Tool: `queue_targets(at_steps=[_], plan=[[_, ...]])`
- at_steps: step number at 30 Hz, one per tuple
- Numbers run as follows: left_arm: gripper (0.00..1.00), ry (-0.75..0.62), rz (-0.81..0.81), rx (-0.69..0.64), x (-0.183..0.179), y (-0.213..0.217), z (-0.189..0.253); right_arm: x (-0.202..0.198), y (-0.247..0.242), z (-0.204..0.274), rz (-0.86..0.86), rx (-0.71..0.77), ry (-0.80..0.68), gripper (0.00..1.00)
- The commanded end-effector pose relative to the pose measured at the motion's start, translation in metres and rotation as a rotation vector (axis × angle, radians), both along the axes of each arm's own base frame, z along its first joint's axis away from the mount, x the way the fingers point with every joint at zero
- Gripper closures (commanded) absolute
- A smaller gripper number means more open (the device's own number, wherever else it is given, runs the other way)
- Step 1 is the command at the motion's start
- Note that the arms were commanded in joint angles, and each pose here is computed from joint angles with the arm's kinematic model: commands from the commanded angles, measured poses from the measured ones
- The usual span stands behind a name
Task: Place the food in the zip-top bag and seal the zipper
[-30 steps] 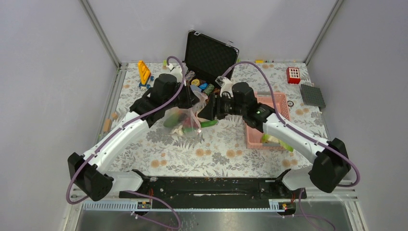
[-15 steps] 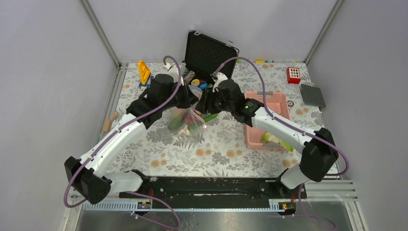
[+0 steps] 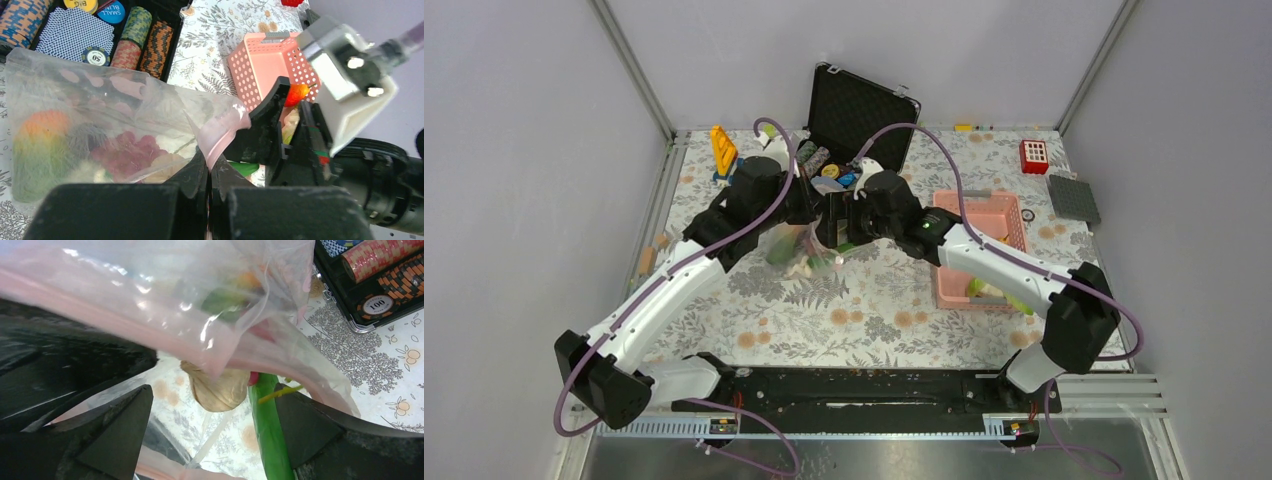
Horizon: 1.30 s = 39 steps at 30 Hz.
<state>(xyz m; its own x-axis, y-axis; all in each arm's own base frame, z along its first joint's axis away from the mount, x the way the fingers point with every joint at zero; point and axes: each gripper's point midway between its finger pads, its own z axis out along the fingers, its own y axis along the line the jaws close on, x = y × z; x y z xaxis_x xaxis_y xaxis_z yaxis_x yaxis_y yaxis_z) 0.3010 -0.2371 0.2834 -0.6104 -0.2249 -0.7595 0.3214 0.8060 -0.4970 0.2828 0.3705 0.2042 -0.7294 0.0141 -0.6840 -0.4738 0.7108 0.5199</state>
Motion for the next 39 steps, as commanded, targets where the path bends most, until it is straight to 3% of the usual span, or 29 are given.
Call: queue_targets(at_steps=[1, 12, 21, 26, 32, 35, 38, 39], plan=[[1.00, -0.079, 0.036, -0.052, 0.000, 0.000, 0.028, -0.005, 0.002, 0.063, 0.017, 0.103, -0.141, 0.00], [1.00, -0.094, 0.099, -0.015, 0.004, 0.015, 0.030, -0.022, -0.016, 0.116, 0.063, 0.193, -0.268, 0.00], [1.00, -0.100, 0.104, -0.006, 0.003, 0.019, 0.030, -0.003, -0.066, 0.067, -0.079, -0.122, -0.270, 0.03], [1.00, -0.096, 0.105, -0.002, 0.004, 0.019, 0.030, -0.005, -0.062, 0.043, -0.045, -0.183, -0.206, 0.19], [1.00, -0.105, 0.119, 0.007, 0.004, 0.023, 0.032, -0.005, -0.060, 0.033, -0.036, -0.205, -0.175, 0.50], [1.00, -0.110, 0.132, 0.013, 0.005, 0.028, 0.032, -0.006, -0.059, 0.035, -0.029, -0.200, -0.175, 0.71], [1.00, -0.112, 0.135, 0.028, 0.005, 0.031, 0.031, -0.009, -0.054, 0.053, -0.004, -0.158, -0.199, 1.00], [1.00, -0.114, 0.136, 0.039, 0.004, 0.033, 0.030, -0.010, -0.052, 0.061, 0.012, -0.139, -0.212, 1.00]])
